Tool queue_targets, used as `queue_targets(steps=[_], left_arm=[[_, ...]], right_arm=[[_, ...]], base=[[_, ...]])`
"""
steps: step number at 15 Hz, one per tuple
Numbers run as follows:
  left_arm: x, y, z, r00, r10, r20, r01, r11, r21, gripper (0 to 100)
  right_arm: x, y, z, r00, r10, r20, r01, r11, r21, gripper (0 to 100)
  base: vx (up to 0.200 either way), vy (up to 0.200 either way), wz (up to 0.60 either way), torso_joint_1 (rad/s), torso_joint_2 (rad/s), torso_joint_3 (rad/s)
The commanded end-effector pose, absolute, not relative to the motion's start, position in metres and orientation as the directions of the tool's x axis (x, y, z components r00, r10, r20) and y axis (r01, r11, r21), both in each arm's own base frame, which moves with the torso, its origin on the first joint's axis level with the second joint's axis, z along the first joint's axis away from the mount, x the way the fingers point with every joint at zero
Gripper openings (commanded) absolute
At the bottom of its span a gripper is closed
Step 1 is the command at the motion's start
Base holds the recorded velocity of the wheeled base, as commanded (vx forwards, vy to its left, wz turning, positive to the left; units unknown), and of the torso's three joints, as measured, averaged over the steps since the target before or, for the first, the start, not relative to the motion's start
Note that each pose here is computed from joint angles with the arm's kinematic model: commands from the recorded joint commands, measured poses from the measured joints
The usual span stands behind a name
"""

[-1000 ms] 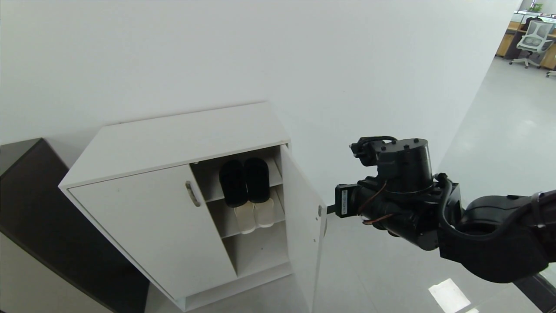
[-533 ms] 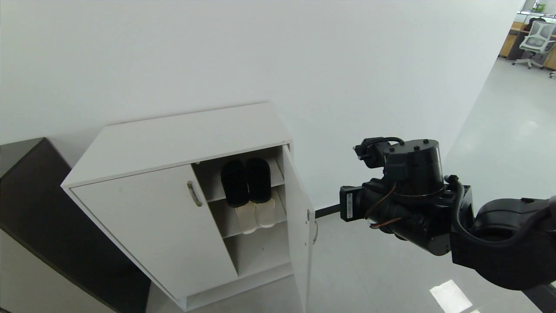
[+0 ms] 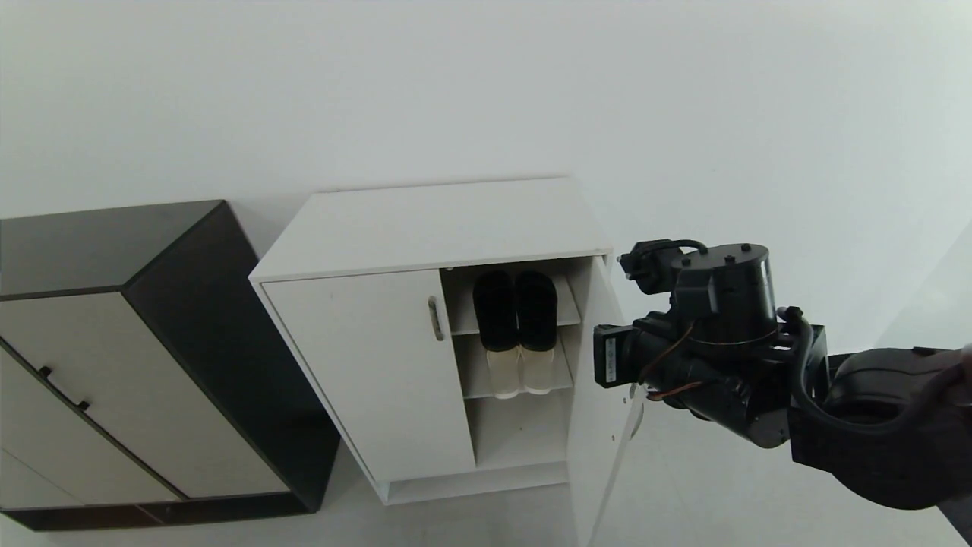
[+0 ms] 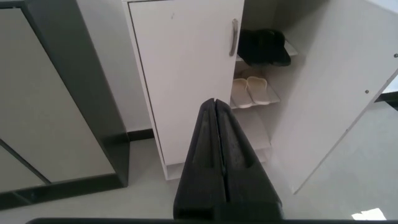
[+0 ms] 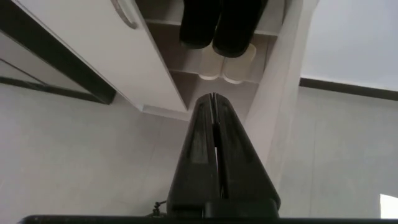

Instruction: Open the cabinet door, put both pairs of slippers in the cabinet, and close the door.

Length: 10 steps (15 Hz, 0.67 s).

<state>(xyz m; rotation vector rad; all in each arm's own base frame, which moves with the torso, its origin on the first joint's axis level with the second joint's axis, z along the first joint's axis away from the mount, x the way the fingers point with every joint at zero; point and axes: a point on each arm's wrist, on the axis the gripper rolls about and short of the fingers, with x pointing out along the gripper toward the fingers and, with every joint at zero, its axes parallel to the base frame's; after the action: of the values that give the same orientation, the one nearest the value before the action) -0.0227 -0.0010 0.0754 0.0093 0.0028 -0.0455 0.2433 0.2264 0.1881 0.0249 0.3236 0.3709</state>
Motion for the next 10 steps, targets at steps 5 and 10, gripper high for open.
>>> queue_targets(steps=[5, 10], left_arm=[[-0.023, -0.001, 0.075, 0.999, -0.046, -0.003, 0.046, 0.999, 0.009, 0], [-0.023, -0.001, 0.075, 0.999, -0.046, -0.003, 0.046, 0.999, 0.009, 0]], right_arm=[[0.262, 0.197, 0.194, 0.936, 0.207, -0.284, -0.22, 0.975, -0.015, 0], [0.285, 0.184, 0.168, 0.926, 0.128, -0.355, -0.165, 0.984, -0.074, 0]], base=[[0.0, 0.0, 0.0, 0.0, 0.0, 0.0], [0.0, 0.0, 0.0, 0.0, 0.0, 0.0]])
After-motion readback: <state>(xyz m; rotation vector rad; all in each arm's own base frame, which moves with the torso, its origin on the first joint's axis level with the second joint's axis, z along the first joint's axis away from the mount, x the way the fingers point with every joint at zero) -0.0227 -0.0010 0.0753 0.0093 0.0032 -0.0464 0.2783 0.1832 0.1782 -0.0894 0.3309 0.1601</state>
